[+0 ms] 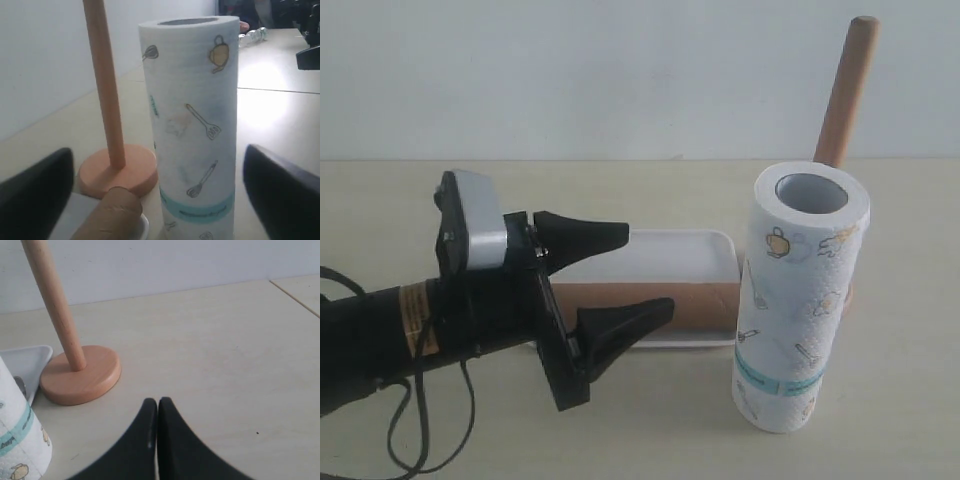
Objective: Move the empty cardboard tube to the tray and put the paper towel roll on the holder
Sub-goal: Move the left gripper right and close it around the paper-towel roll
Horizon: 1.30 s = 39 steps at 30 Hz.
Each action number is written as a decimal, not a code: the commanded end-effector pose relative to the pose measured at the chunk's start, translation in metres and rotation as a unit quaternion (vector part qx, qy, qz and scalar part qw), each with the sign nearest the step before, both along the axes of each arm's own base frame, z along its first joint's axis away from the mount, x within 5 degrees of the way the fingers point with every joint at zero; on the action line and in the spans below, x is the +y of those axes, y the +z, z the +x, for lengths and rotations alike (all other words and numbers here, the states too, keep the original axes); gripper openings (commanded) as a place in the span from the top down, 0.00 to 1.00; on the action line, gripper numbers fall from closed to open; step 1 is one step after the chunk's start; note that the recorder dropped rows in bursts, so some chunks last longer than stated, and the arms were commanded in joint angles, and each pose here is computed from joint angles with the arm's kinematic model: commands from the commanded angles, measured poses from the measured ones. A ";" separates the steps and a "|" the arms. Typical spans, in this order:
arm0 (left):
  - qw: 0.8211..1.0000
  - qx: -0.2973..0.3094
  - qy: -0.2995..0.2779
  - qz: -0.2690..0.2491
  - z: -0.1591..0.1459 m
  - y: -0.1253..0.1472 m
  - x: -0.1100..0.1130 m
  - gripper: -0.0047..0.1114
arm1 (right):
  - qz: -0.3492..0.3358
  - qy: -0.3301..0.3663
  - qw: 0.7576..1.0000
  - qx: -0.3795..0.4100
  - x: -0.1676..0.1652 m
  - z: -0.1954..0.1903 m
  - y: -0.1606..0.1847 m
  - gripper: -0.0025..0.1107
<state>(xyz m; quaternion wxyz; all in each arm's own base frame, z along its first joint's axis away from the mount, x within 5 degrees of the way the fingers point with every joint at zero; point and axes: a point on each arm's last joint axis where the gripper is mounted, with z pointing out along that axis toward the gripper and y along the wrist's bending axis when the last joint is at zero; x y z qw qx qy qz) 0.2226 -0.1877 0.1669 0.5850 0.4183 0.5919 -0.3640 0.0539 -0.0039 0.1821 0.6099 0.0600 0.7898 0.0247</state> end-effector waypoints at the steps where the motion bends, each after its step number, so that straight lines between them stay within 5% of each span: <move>1: 0.999 0.039 -0.005 -0.027 0.013 -0.005 -0.010 0.04 | -0.001 -0.001 1.000 -0.009 0.000 0.000 0.002 0.98; 10: 0.994 0.086 -0.060 -0.034 0.031 -0.014 -0.031 0.03 | -0.001 -0.001 1.000 -0.009 0.000 0.000 0.002 0.98; 39: 0.989 0.058 -0.133 -0.028 0.047 -0.039 -0.118 0.03 | -0.001 -0.001 1.000 -0.009 0.000 0.000 0.002 0.98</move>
